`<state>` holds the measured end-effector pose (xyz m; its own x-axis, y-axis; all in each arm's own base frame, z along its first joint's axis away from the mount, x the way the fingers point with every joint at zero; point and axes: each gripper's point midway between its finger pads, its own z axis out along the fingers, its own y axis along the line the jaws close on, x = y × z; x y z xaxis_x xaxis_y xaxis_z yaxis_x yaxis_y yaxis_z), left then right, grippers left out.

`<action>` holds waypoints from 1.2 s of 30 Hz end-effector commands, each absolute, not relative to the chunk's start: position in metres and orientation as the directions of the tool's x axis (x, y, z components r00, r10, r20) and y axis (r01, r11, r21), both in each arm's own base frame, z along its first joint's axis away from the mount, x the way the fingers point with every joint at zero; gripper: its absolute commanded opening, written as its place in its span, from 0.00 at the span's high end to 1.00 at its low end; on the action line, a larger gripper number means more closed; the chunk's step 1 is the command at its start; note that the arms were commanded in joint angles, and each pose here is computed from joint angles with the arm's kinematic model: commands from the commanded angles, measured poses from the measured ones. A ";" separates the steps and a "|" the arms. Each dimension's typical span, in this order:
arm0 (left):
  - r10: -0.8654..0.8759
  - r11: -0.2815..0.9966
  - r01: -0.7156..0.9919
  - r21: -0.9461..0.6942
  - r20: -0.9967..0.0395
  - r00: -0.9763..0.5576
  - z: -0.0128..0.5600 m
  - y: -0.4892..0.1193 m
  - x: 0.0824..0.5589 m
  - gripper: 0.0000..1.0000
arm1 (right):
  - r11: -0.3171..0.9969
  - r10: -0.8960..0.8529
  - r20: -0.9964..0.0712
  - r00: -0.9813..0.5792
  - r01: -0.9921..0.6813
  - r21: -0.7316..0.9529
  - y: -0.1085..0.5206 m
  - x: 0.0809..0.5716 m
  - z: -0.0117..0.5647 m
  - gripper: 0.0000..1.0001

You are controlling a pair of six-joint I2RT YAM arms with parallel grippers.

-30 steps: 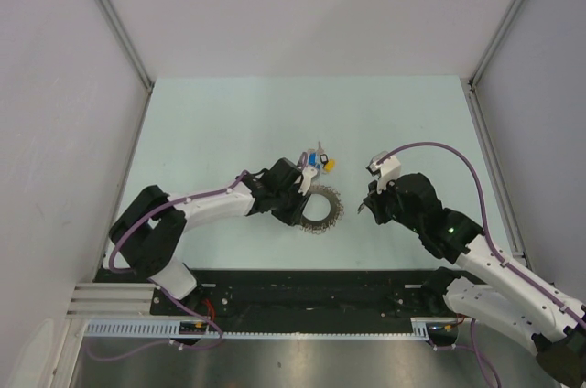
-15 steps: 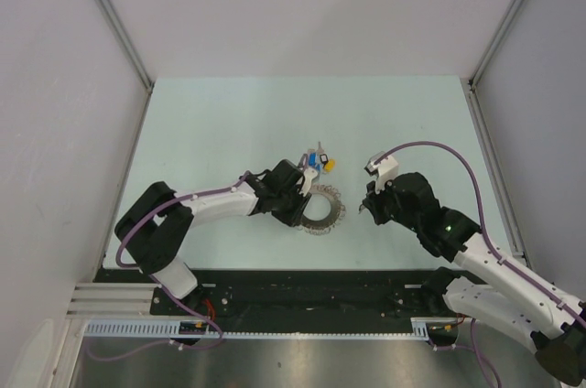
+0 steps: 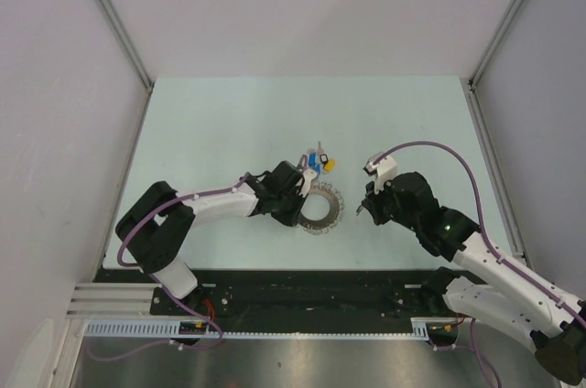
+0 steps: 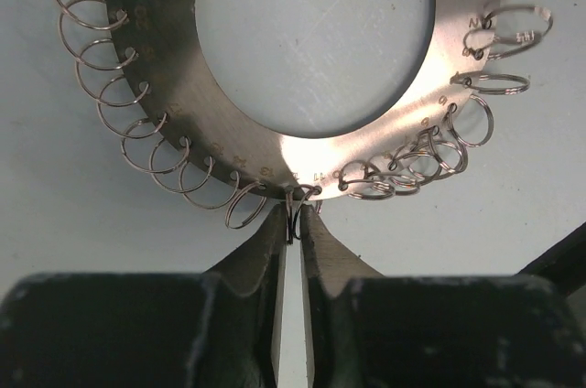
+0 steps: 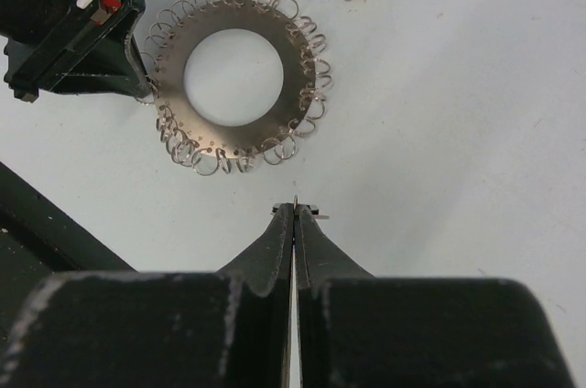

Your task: Put the keys on the keyring

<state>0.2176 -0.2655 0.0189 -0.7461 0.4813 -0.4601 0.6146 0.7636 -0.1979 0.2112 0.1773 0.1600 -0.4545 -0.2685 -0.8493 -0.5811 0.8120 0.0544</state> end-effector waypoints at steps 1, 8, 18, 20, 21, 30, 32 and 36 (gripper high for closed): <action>0.444 0.770 0.601 -0.213 -0.497 -0.745 0.031 -0.267 0.221 0.86 | 0.803 -0.250 -0.871 -0.424 -0.594 0.059 0.183 0.215 0.174 1.00; 0.426 0.763 0.604 -0.232 -0.523 -0.738 0.040 -0.270 0.221 0.83 | 0.799 -0.254 -0.868 -0.426 -0.598 0.059 0.184 0.214 0.172 1.00; 0.372 0.760 0.573 -0.305 -0.520 -0.769 0.039 -0.270 0.223 0.71 | 0.800 -0.254 -0.867 -0.430 -0.597 0.062 0.185 0.214 0.171 1.00; 0.357 0.761 0.563 -0.321 -0.517 -0.778 0.038 -0.270 0.223 0.71 | 0.800 -0.254 -0.865 -0.433 -0.596 0.063 0.185 0.214 0.171 1.00; 0.352 0.754 0.564 -0.335 -0.519 -0.779 0.039 -0.272 0.222 0.71 | 0.800 -0.256 -0.863 -0.435 -0.596 0.063 0.185 0.214 0.170 1.00; 0.272 0.746 0.515 -0.423 -0.513 -0.814 0.040 -0.268 0.221 0.67 | 0.800 -0.258 -0.858 -0.443 -0.596 0.067 0.186 0.215 0.167 1.00; 0.252 0.739 0.500 -0.452 -0.503 -0.827 0.041 -0.267 0.219 0.67 | 0.799 -0.261 -0.857 -0.445 -0.597 0.067 0.186 0.215 0.167 1.00; 0.215 0.732 0.480 -0.483 -0.505 -0.836 0.042 -0.267 0.222 0.66 | 0.800 -0.263 -0.854 -0.449 -0.596 0.067 0.187 0.215 0.165 1.00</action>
<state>0.2157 -0.2550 0.0227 -0.8388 0.2844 -0.4642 0.4872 0.7726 -0.4070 0.2107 0.1800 0.1524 -0.4742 -0.2851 -0.8330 -0.5882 0.8066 0.0588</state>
